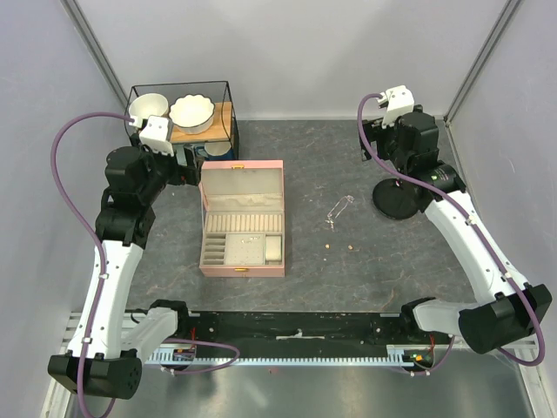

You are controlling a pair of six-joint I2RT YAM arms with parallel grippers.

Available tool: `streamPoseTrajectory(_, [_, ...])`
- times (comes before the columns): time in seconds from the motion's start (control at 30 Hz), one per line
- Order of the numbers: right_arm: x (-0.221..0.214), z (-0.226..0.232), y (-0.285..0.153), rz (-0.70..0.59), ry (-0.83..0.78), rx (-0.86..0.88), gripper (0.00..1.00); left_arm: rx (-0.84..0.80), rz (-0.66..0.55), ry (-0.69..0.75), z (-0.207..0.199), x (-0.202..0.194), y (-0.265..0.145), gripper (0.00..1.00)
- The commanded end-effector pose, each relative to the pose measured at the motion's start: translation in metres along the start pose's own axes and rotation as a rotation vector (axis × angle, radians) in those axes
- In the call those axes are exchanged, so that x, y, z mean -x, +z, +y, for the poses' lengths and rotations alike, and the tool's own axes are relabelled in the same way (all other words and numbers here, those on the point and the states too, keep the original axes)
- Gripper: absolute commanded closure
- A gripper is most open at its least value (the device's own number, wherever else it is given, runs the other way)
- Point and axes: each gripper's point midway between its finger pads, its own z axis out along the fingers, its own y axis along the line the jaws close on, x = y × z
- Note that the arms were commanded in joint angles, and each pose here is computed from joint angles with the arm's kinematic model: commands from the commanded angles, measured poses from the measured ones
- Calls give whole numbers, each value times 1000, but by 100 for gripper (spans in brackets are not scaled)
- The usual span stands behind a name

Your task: Organize the mixed jewelry

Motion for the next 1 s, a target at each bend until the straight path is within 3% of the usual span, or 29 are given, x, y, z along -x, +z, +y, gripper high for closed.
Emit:
streamPoseTrajectory(0.0, [26,-8,-10,-80,13,-25,2,6,-74,-16,1,23,-4,3])
streamPoseTrajectory(0.43, [7,4,-1,-42,-9,27,2,-45,-69,6,-7,21,-5,2])
streamPoseTrajectory(0.67, [-67,17,37,159,-59,35,2,-211,-9,63,-35,-2,-11,1])
streamPoseTrajectory(0.97, [-169,40,72,412,-107,91,2,-250,35,88,-41,-19,-15,1])
